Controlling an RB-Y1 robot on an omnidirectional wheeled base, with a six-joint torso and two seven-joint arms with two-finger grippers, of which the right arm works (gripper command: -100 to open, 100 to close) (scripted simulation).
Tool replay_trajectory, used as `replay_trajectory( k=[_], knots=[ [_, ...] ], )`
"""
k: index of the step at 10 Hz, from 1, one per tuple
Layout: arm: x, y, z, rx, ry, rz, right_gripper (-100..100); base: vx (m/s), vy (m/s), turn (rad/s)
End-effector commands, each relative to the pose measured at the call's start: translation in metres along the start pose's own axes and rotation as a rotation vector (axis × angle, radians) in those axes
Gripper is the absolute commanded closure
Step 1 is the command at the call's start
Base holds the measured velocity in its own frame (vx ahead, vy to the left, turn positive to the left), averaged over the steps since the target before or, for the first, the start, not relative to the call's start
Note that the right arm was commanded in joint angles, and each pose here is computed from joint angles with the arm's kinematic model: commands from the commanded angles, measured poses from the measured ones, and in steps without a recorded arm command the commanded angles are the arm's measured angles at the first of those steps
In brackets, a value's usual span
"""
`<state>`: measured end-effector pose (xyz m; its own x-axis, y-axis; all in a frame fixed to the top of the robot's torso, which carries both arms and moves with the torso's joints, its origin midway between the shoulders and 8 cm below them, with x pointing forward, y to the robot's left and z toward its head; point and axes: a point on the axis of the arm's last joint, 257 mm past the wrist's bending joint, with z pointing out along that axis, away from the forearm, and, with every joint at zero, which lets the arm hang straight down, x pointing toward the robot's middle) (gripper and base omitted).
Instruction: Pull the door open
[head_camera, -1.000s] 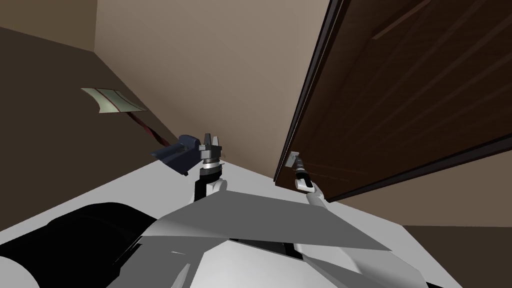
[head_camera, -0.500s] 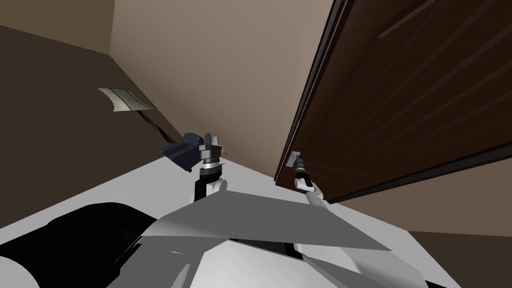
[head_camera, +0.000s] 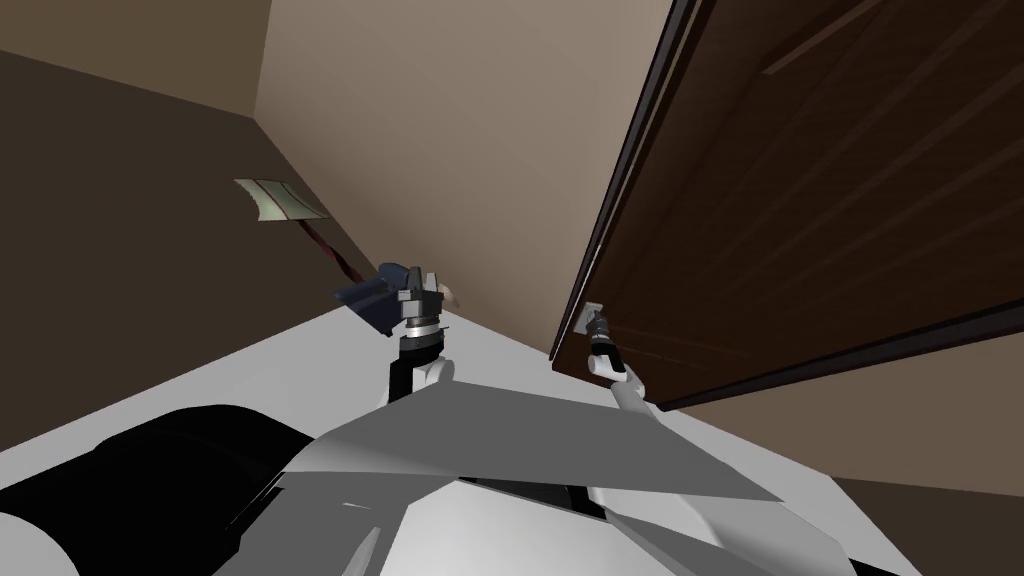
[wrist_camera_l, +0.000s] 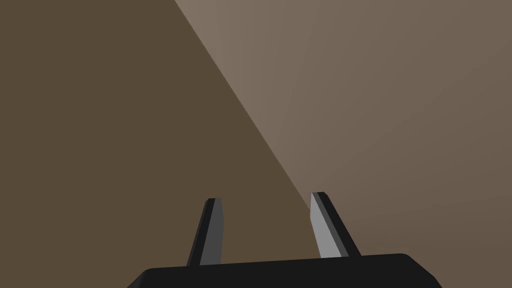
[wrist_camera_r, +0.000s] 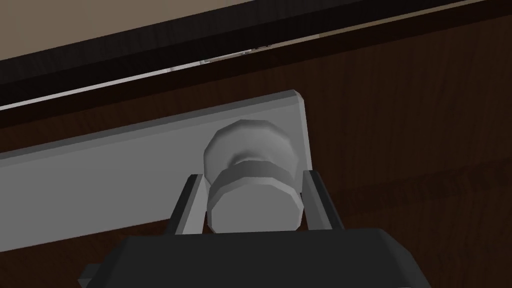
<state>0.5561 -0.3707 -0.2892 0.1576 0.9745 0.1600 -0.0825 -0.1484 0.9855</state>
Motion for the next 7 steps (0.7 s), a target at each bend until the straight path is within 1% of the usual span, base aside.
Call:
replay_trajectory(
  k=[1,2,3,4,6,7],
  knots=[
    [0.0048,0.0018,0.0043,-0.008,-0.001,0.089,100,-0.081,-0.039,0.123],
    [0.0048,0.0018,0.0043,-0.008,-0.001,0.107,100,-0.059,-0.028,0.058],
    [0.0030,0.0019,0.0059,-0.009,-0.009,0.166,100,-0.060,-0.018,0.086],
    [0.0030,0.0019,0.0059,-0.009,-0.009,0.172,100,-0.042,-0.021,0.040],
    [-0.0005,0.0019,0.0090,-0.011,-0.025,0.284,100,-0.059,-0.030,0.110],
    [-0.0005,0.0019,0.0090,-0.011,-0.025,0.300,100,-0.058,-0.041,0.055]
  ],
)
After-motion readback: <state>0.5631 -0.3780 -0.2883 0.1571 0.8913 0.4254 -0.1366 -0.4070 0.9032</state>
